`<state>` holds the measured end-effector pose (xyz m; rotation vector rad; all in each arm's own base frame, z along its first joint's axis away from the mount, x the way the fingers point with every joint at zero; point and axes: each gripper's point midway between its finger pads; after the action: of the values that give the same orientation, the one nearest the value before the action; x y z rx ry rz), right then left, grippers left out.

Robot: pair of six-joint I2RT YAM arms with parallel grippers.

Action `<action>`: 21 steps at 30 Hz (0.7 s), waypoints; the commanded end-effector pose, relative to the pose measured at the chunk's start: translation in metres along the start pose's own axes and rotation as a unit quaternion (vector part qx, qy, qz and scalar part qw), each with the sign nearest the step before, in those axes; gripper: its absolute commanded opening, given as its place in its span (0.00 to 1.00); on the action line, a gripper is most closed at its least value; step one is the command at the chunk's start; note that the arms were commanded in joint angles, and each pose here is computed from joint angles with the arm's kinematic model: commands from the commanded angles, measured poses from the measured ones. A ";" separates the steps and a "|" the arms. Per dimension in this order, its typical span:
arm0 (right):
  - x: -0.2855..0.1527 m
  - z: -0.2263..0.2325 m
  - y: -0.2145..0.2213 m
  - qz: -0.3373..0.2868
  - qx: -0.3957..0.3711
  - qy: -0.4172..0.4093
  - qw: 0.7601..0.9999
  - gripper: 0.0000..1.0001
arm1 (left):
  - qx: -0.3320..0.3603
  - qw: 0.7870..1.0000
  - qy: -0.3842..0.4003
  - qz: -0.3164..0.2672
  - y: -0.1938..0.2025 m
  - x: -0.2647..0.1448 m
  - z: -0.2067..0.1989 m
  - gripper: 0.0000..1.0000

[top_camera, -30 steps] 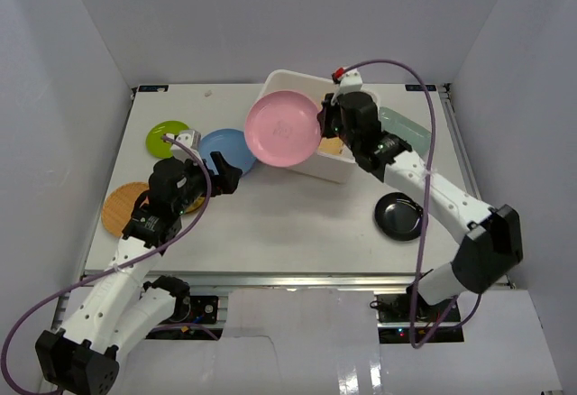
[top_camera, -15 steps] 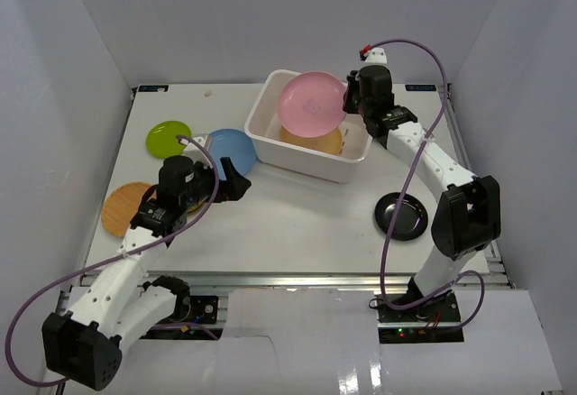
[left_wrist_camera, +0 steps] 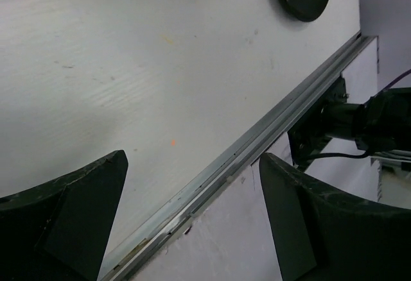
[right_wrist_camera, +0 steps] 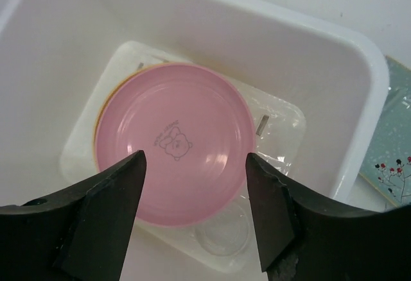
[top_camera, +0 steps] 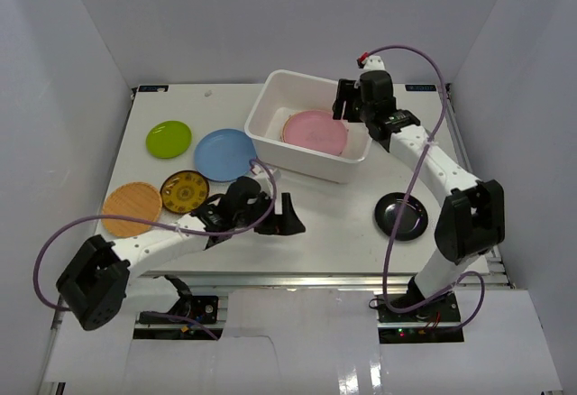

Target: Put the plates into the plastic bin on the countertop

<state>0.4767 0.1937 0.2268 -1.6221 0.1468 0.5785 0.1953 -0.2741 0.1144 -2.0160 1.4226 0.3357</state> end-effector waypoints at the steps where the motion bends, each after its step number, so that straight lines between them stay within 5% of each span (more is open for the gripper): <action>1: -0.074 0.000 -0.075 -0.119 0.017 -0.024 0.992 0.69 | 0.031 0.999 0.009 -0.035 0.006 0.029 -0.047 0.94; 4: -0.145 -0.003 -0.099 -0.188 0.031 -0.041 0.981 0.65 | 0.049 0.998 0.004 -0.028 0.027 0.064 -0.064 0.90; 11: -0.231 -0.006 -0.084 -0.245 0.053 -0.063 0.966 0.58 | 0.094 0.995 -0.027 -0.036 0.062 0.138 -0.096 0.84; 21: -0.265 0.004 -0.051 -0.251 0.056 -0.106 0.960 0.57 | 0.083 0.991 -0.064 -0.080 0.065 0.212 -0.099 0.77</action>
<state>0.2757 0.1392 0.4001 -1.4211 -0.3703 0.3051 0.1822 -0.5033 0.0440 -1.8571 1.2721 0.2595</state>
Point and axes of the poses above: each gripper's point midway between its finger pads, its own x axis out along the fingers, its own z axis along the line the jaws close on, y = z × x, and after that the axes turned 13 degrees about -x, right-handed
